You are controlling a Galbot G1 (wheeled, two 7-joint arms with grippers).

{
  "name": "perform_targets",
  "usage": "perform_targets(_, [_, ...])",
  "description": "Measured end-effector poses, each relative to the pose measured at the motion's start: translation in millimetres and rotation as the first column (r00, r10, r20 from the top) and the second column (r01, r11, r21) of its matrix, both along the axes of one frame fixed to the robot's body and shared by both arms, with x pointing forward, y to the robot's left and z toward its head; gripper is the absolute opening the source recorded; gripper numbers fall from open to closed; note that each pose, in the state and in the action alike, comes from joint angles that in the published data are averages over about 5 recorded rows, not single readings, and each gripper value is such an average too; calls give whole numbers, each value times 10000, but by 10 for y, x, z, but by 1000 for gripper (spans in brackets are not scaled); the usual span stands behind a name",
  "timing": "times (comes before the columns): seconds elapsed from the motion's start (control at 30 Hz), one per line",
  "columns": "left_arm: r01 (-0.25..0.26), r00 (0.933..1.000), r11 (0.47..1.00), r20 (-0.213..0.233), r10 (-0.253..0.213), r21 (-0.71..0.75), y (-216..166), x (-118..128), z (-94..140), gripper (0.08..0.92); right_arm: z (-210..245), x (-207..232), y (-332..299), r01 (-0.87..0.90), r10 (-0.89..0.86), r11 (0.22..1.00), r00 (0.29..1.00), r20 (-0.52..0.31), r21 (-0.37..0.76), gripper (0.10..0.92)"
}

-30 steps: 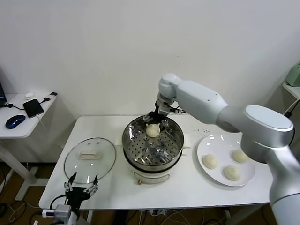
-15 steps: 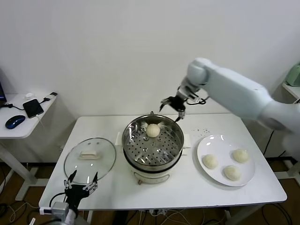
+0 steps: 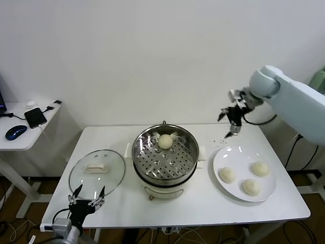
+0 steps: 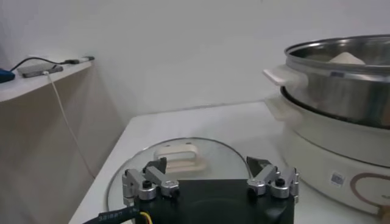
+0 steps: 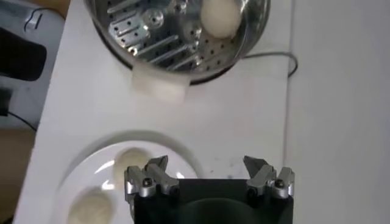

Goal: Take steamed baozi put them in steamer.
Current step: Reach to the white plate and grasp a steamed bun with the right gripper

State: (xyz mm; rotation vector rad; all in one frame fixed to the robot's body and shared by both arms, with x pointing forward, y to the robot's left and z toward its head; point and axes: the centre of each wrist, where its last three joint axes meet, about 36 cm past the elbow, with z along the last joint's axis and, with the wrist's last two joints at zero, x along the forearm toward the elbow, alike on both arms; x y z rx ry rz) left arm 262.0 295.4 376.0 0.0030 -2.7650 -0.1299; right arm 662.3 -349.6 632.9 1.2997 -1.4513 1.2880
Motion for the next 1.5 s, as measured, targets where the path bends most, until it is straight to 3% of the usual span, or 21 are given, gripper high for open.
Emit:
perform_targets(0.63, [-23,9999,10000,-136,22,-63,-9,-34,-32,823,-1248,-288,-25,272,-325,9981,9946,-990,-547,823])
perform_targets(1.5, [-19,9997,10000,-246,18,-41,4,-24,-86,823,-1791,-284,65,11,-102,9961,9946,-1031,-878,823])
